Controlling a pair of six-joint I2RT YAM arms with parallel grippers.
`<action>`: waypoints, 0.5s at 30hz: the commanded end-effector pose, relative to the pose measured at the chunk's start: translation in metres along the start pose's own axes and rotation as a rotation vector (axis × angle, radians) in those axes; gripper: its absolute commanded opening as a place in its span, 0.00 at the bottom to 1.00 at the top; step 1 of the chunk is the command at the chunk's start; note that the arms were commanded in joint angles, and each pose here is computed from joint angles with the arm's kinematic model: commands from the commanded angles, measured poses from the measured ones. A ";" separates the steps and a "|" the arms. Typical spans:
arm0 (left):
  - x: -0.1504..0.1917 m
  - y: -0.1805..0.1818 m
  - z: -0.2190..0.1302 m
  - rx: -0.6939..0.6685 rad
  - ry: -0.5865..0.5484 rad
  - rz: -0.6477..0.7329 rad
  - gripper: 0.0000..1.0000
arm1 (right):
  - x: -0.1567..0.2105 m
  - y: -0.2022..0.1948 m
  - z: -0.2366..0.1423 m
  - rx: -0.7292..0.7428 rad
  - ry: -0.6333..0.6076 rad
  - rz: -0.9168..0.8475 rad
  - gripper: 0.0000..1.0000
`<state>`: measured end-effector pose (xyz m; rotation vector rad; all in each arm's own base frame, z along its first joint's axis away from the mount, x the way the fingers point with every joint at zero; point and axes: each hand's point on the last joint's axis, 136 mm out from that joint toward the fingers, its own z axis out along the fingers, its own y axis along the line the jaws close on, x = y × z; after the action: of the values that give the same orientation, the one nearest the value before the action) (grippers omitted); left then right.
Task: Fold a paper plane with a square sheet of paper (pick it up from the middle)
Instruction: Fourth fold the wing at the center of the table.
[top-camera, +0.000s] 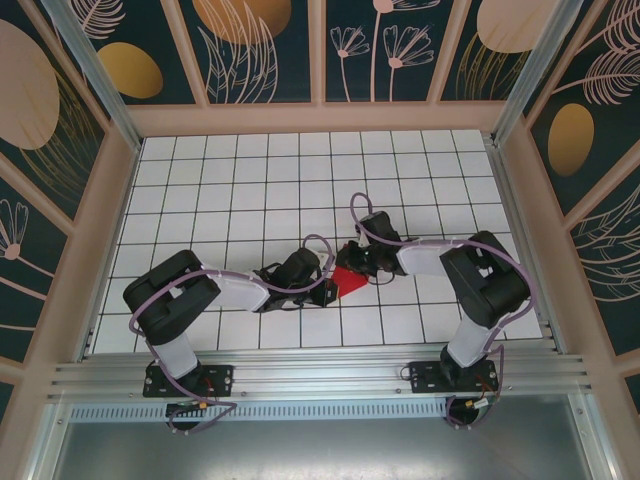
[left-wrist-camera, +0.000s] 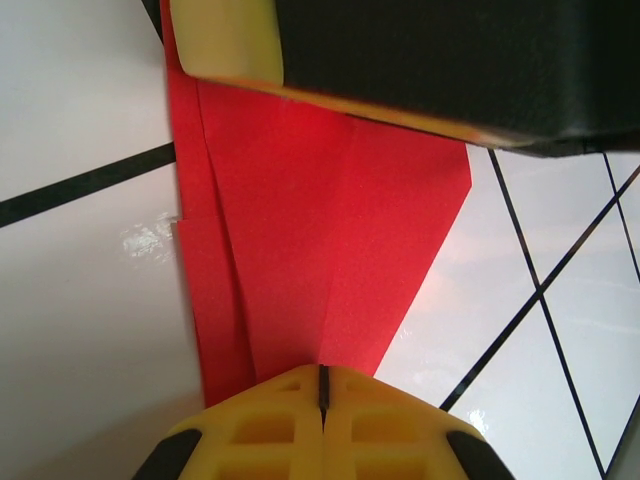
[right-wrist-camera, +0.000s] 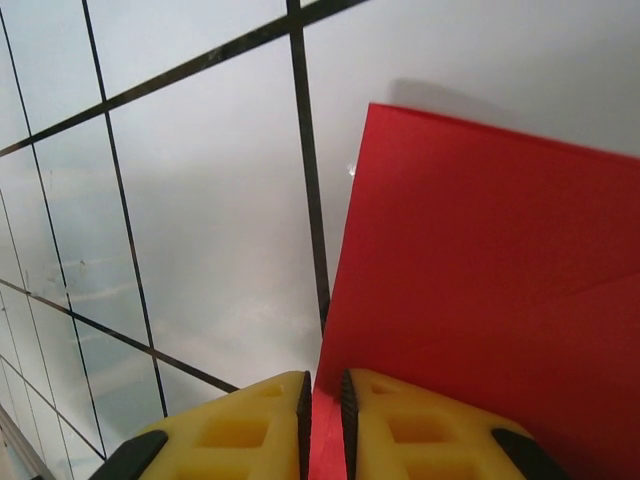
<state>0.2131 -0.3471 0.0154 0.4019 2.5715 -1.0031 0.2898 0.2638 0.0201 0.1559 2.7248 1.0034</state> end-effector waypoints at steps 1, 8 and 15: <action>0.035 0.033 0.003 -0.097 0.106 -0.039 0.00 | -0.017 -0.018 -0.001 0.029 -0.036 0.008 0.20; 0.042 0.039 0.002 -0.109 0.116 -0.047 0.00 | -0.043 -0.038 -0.016 -0.011 -0.057 0.042 0.22; 0.015 0.010 -0.006 -0.039 0.051 -0.034 0.00 | -0.067 -0.033 -0.051 -0.014 -0.096 0.006 0.26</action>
<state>0.2125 -0.3466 0.0168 0.3990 2.5544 -1.0176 0.3372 0.1972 0.0248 0.2970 2.6606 1.0096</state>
